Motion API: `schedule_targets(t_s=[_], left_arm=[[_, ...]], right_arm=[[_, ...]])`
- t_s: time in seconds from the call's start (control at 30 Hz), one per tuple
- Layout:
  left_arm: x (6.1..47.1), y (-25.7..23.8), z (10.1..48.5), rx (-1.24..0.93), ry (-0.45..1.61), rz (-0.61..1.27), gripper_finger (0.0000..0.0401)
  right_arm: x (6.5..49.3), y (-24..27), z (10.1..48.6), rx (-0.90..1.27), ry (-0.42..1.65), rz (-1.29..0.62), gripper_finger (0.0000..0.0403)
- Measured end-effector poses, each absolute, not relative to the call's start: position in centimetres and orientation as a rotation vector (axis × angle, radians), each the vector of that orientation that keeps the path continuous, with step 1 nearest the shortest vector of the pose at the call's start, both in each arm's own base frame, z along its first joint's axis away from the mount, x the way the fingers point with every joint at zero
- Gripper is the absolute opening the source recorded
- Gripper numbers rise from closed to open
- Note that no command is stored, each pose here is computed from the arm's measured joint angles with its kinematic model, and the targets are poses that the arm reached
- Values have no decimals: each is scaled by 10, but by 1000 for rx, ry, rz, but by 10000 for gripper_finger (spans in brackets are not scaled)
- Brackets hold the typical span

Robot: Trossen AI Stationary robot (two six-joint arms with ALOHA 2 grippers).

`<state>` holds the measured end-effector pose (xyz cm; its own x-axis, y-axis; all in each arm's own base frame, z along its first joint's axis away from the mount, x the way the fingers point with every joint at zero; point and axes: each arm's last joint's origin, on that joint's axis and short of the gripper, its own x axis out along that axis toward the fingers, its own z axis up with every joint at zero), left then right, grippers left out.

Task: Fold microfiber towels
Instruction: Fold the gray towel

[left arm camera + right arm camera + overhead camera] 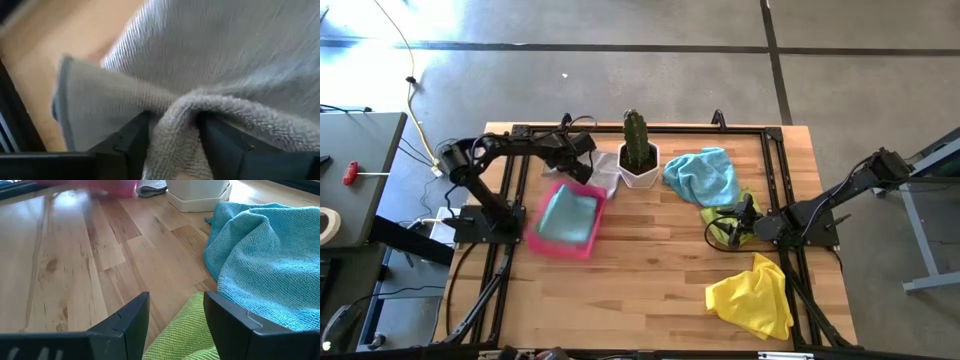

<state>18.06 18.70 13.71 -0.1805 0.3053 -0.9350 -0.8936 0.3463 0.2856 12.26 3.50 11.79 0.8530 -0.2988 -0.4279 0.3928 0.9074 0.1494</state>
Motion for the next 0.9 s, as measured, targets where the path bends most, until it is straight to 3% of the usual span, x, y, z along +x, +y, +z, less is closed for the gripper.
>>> schedule_targets(t_s=[0.33, 0.9], left_arm=[[188, 174, 139, -562, 1376, 1137, 7], [192, 126, 189, -556, 1252, 1028, 2]], right_arm=[[123, 35, 118, 236, 410, -368, 181], [123, 35, 118, 236, 410, -368, 181]])
